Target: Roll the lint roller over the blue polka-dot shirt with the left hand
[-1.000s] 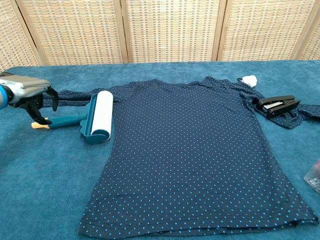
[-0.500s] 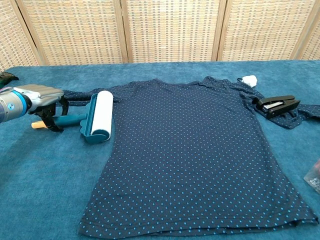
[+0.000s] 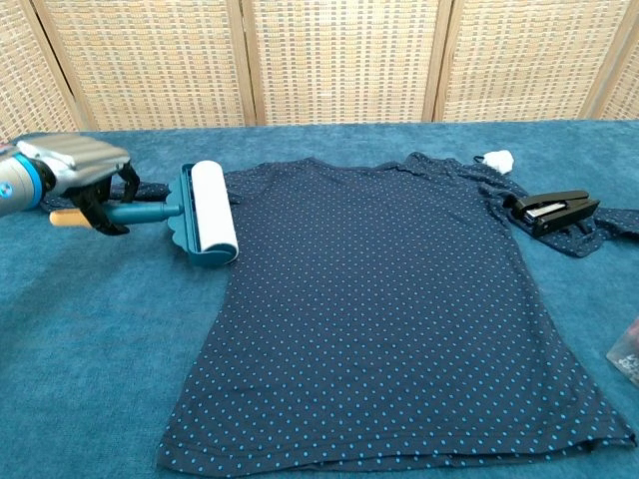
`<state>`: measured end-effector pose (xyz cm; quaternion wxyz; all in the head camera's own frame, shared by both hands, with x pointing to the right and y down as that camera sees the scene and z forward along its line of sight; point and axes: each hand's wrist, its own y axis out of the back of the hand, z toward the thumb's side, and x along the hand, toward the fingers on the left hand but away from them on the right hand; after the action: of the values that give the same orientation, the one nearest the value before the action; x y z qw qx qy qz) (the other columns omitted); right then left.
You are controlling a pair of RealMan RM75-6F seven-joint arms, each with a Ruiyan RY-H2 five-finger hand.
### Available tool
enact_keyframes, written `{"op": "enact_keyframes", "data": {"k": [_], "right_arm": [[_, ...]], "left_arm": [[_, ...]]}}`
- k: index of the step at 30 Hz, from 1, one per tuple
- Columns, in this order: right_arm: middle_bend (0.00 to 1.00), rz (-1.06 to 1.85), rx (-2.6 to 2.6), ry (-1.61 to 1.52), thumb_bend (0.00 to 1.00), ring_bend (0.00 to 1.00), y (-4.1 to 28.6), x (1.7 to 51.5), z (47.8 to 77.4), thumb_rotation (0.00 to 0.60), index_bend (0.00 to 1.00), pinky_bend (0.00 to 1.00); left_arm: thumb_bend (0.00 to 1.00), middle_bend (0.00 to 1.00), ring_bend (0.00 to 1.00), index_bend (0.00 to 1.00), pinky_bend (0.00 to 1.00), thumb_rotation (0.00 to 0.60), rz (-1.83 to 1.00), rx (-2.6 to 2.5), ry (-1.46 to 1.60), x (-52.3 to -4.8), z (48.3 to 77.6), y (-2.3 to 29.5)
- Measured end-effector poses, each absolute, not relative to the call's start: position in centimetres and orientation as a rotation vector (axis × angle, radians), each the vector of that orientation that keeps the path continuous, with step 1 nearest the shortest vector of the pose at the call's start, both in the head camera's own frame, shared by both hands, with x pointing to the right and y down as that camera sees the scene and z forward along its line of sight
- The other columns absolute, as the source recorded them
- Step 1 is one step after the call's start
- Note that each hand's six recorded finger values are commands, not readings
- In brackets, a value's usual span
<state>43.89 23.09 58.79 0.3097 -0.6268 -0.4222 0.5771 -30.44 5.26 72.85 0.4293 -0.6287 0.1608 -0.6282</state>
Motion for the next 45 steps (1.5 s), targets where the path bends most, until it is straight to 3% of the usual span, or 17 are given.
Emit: {"op": "enact_keyframes", "data": {"k": [8,45], "right_arm": [[0.0,1.548,-1.649,-1.123,0.1,0.0,22.9,44.5,59.0,0.6,0.0,0.0],[0.0,1.658,-1.616,-1.13,0.1,0.0,22.6,46.9,60.9,0.6,0.0,0.0]], "left_arm": [[0.37,0.95,0.81,0.85,0.73,0.6,-1.504,-1.658,0.366,-28.3,71.6,4.5],[0.35,0.95,0.81,0.85,0.72,0.6,-1.384,-1.764,0.051,-18.7,74.1,4.3]]}}
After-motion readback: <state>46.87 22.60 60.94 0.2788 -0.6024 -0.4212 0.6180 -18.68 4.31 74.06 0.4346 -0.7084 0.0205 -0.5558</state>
